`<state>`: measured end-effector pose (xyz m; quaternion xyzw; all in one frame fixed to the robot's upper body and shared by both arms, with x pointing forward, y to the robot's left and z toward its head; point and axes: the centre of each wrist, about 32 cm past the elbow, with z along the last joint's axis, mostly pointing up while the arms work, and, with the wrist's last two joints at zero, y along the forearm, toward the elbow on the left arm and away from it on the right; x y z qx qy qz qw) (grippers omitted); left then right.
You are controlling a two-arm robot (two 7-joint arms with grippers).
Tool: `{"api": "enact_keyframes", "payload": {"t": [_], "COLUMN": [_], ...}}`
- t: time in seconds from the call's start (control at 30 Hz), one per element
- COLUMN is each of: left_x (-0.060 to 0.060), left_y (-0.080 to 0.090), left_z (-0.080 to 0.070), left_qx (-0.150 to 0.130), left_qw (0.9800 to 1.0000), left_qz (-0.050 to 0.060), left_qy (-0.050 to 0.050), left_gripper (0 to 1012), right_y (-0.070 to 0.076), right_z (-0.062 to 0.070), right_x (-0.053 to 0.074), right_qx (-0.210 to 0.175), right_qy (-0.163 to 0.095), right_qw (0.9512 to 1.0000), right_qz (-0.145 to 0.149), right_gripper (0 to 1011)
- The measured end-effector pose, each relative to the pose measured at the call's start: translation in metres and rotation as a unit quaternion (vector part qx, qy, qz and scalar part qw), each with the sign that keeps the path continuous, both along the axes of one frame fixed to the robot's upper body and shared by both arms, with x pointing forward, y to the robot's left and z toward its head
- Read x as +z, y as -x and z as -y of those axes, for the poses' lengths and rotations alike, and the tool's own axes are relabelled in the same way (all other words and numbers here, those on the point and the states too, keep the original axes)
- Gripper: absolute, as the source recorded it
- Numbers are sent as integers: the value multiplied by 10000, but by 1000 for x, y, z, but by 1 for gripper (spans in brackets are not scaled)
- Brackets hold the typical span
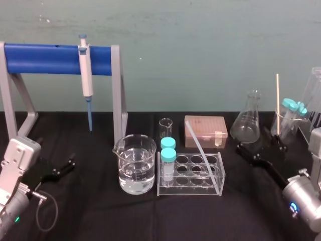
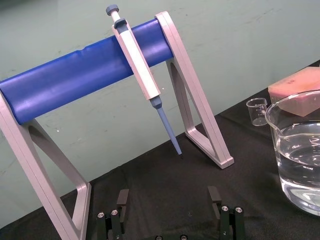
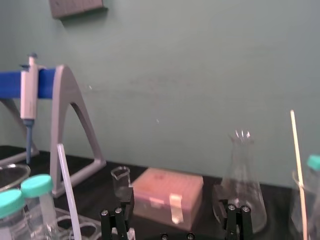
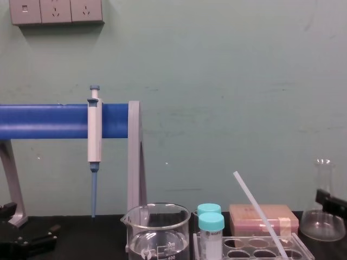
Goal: Pick up the stirring rod with one hand, then place it down.
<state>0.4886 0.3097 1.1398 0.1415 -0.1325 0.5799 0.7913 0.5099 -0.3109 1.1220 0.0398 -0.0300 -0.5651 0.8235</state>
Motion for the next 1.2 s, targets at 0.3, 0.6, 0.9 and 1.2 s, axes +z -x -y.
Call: {"api": "enact_keyframes", "payload": {"t": [0.3, 0.6, 0.9, 1.2], "left_x": [0, 0, 0, 0], "left_y": [0, 0, 0, 0], "left_z": [0, 0, 0, 0], "left_qx": [0, 0, 0, 0], "left_qw": [10000, 10000, 10000, 10000], "left_qz": [0, 0, 0, 0], "left_qy": [0, 0, 0, 0], "left_gripper": [1000, 1000, 1000, 1000], "right_y": [2, 3, 3, 3], "right_z": [2, 2, 2, 2], "right_x": [-2, -1, -1, -1], "right_qx": [-41, -40, -42, -46], "right_qy": [-4, -1, -1, -1], "right_qw": [9998, 9998, 9999, 9999], "right_qz": [-184, -174, -165, -161], "right_gripper": [1000, 1000, 1000, 1000]}}
